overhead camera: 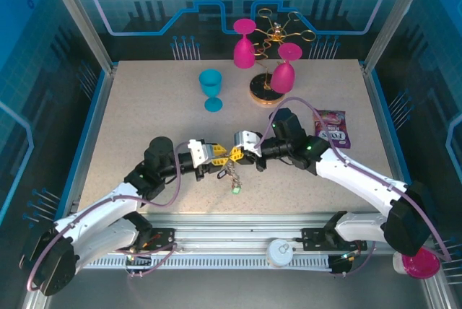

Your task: Put the keys on the keyring

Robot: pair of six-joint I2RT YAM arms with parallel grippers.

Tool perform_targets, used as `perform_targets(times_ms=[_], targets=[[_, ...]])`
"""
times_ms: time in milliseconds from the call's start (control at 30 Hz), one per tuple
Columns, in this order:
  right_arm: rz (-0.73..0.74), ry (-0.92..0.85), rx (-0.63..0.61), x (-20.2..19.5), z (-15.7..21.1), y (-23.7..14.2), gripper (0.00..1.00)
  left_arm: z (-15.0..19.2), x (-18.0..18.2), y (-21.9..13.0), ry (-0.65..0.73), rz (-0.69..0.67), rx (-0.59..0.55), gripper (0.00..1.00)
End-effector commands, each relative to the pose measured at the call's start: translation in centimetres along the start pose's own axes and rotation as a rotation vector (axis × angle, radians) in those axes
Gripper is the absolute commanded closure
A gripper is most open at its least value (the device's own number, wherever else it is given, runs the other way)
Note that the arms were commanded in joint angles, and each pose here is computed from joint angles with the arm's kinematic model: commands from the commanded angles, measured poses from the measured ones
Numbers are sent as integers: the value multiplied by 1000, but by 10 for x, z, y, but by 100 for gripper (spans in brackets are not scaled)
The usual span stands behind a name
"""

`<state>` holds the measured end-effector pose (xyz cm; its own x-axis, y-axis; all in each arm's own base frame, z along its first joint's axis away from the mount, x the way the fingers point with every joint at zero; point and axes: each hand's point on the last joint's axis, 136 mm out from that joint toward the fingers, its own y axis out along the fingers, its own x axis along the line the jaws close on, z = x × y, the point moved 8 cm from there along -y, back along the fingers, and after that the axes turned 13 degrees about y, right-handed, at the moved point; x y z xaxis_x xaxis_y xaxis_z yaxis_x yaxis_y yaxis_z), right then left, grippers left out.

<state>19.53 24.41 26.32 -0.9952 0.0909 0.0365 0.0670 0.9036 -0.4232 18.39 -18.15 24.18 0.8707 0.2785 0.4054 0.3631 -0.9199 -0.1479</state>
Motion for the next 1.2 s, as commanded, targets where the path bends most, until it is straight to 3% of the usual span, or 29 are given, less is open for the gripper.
perform_targets(times_ms=[0, 367, 533, 633, 700, 767, 1167], targets=[[-32, -64, 60, 9, -13, -1, 100, -6, 6, -2, 74, -3, 93, 74], [-37, -138, 276, 19, -31, 15, 100, -11, 9, -2, 130, 34, 189, 84], [-48, -158, 270, 26, -39, 20, 100, -13, 10, 0, 135, 41, 187, 99], [-24, -112, 192, 22, -39, 11, 100, -14, 9, -2, 142, 30, 172, 100], [1, -63, 123, 17, -35, 2, 77, -15, 6, -4, 150, 21, 132, 100], [19, -29, 95, 13, -27, -3, 66, -17, 4, -6, 165, 10, 85, 100], [40, 78, 87, 5, -3, -6, 63, -17, -4, -9, 154, -8, -32, 100]])
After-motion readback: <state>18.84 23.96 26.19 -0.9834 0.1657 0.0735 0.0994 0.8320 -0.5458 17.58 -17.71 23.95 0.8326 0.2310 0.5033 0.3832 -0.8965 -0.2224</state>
